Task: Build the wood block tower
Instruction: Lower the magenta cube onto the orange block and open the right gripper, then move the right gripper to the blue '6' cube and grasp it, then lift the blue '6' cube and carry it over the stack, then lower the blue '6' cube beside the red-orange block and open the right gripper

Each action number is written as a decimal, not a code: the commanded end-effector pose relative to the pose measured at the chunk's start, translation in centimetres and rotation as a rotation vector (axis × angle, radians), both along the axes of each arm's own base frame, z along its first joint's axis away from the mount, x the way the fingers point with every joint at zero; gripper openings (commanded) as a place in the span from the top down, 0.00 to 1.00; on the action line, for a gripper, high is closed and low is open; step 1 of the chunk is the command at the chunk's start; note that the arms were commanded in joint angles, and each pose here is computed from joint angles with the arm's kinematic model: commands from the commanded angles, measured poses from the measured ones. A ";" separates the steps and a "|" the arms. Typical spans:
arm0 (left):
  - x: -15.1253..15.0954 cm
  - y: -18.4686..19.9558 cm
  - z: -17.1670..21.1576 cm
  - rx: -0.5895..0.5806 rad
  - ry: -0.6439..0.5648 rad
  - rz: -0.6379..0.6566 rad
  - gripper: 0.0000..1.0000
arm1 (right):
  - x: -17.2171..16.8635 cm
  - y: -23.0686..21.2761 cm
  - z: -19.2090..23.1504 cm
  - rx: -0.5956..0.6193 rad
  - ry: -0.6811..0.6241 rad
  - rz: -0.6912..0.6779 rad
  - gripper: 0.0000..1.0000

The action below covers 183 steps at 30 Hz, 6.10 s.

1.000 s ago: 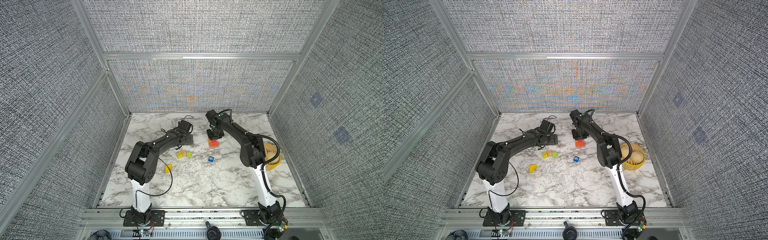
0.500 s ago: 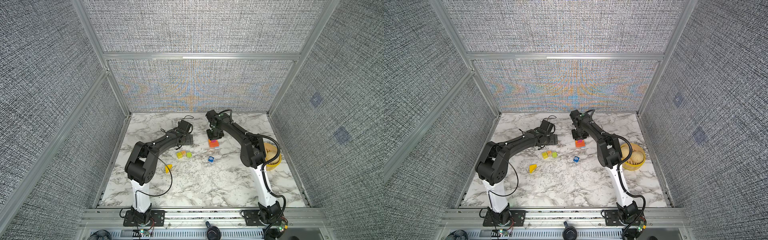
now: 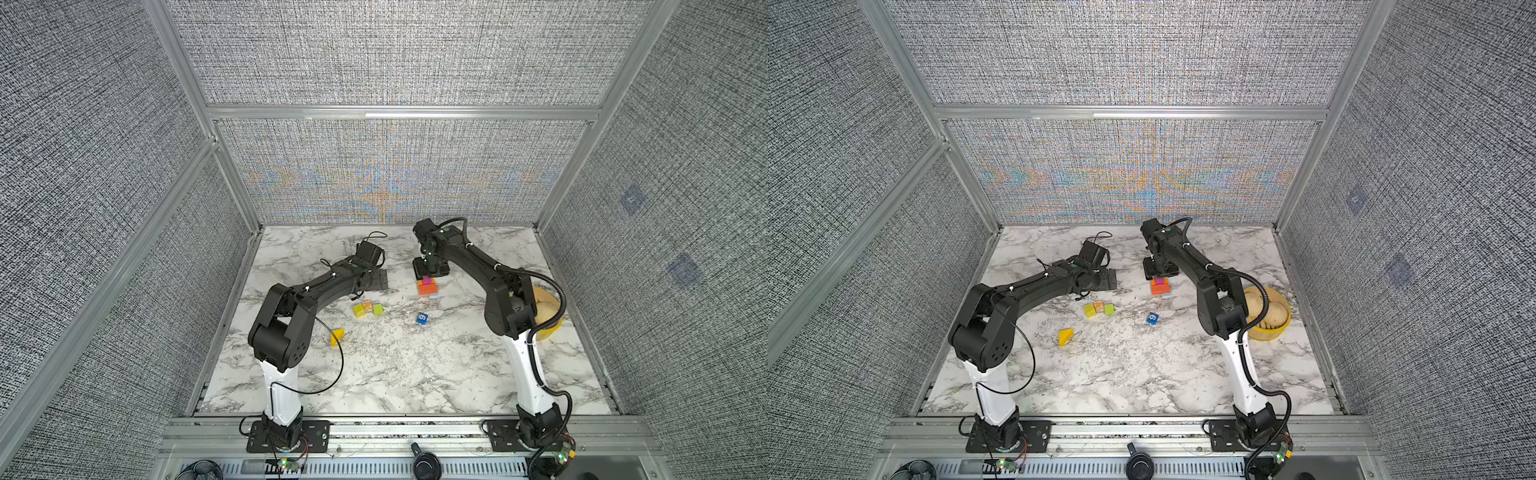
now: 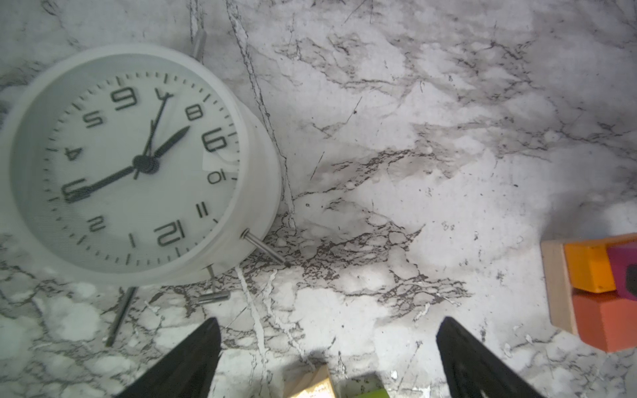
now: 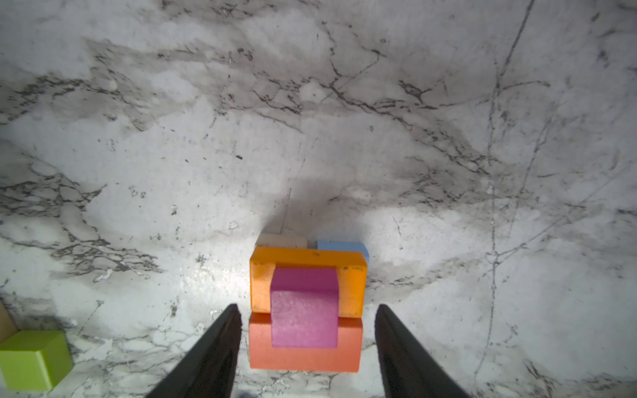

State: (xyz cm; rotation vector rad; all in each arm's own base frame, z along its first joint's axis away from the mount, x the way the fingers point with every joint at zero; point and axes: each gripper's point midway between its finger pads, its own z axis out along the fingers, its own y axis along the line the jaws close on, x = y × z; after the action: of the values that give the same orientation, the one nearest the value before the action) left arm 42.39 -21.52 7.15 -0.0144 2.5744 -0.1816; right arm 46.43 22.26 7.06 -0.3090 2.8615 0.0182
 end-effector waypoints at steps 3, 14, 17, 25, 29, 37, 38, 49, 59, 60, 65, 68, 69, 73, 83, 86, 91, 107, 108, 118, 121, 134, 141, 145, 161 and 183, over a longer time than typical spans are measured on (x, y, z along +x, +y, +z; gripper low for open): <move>0.2 0.3 0.9 -0.006 -0.031 0.009 0.01 | -0.9 -0.4 1.5 0.005 -0.031 -0.005 0.38; -2.2 1.0 1.7 -0.042 -0.005 0.024 0.02 | -6.6 0.0 2.8 0.028 -0.044 0.103 0.51; -3.3 1.1 1.2 -0.051 0.008 0.029 0.02 | -8.4 0.7 2.4 0.046 -0.043 0.172 0.51; -6.1 1.8 0.6 -0.050 0.021 0.043 0.02 | -11.8 1.4 0.0 0.062 0.003 0.279 0.47; -6.9 1.4 0.9 -0.048 0.020 0.034 0.02 | -12.4 1.9 -0.7 0.068 0.008 0.319 0.45; -7.0 0.9 0.9 -0.070 0.021 0.045 0.03 | -12.2 1.3 -2.9 -0.009 0.022 0.326 0.46; -7.0 0.9 0.8 -0.070 0.023 0.046 0.03 | -12.2 1.3 -3.1 -0.013 0.023 0.326 0.46; -6.8 0.9 0.4 -0.057 0.034 0.049 0.03 | -12.1 1.9 -4.6 -0.033 0.051 0.336 0.44; -6.8 0.9 0.6 -0.061 0.031 0.050 0.03 | -12.3 1.7 -4.7 -0.044 0.065 0.331 0.49; -6.9 0.9 0.6 -0.061 0.032 0.049 0.03 | -12.4 1.7 -4.6 -0.043 0.065 0.328 0.50; -7.2 1.0 0.8 -0.068 0.033 0.051 0.03 | -12.8 1.3 -4.1 -0.046 0.068 0.306 0.53; -7.6 1.2 1.1 -0.079 0.030 0.055 0.03 | -13.0 1.1 -3.7 -0.041 0.067 0.288 0.60; -7.8 1.3 1.3 -0.082 0.026 0.057 0.03 | -13.1 1.1 -3.5 -0.036 0.064 0.281 0.65; -8.5 1.7 1.7 -0.088 0.018 0.061 0.03 | -13.7 0.9 -3.3 -0.018 0.068 0.259 0.68; -9.7 2.5 3.2 -0.091 0.008 0.073 0.03 | -14.2 0.5 -4.2 -0.011 0.096 0.175 0.60; -10.2 2.8 3.7 -0.085 0.011 0.073 0.03 | -14.2 1.0 -4.3 0.012 0.098 0.164 0.54; -10.8 3.5 4.1 -0.064 0.019 0.077 0.03 | -13.7 1.3 -4.1 0.019 0.093 0.153 0.50; -7.8 0.9 3.6 -0.043 0.026 0.008 0.03 | -13.9 1.3 -5.8 0.005 0.140 0.106 0.55; -7.7 0.8 3.7 -0.042 0.024 0.002 0.03 | -13.9 1.3 -5.7 0.004 0.139 0.106 0.56; -6.6 0.6 5.3 -0.040 -0.025 0.007 0.03 | -12.4 0.9 -3.4 -0.041 0.105 0.132 0.69; -6.8 1.2 5.7 -0.029 -0.037 0.016 0.03 | -11.5 1.4 -2.3 -0.029 0.092 0.141 0.69; -6.0 2.2 7.0 0.012 -0.092 0.041 0.02 | -7.9 0.5 1.8 0.008 0.053 0.095 0.69; -4.9 1.4 7.3 0.002 -0.098 0.024 0.02 | -7.3 -0.9 1.0 0.005 0.082 0.051 0.69; -4.7 1.2 7.0 -0.009 -0.096 0.023 0.01 | -7.2 -1.1 0.7 0.005 0.090 0.043 0.69; -3.4 0.9 6.4 -0.008 -0.088 0.028 0.02 | -5.1 -0.7 -0.1 0.010 0.108 0.038 0.69; -1.9 0.4 5.5 -0.009 -0.068 0.027 0.02 | -4.2 -0.6 -1.1 0.018 0.133 0.037 0.69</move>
State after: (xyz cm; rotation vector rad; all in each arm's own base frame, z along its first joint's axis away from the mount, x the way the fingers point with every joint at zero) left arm 40.14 -20.80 12.29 -0.0512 2.5175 -0.1597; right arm 42.65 21.57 5.99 -0.3534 2.9686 0.0617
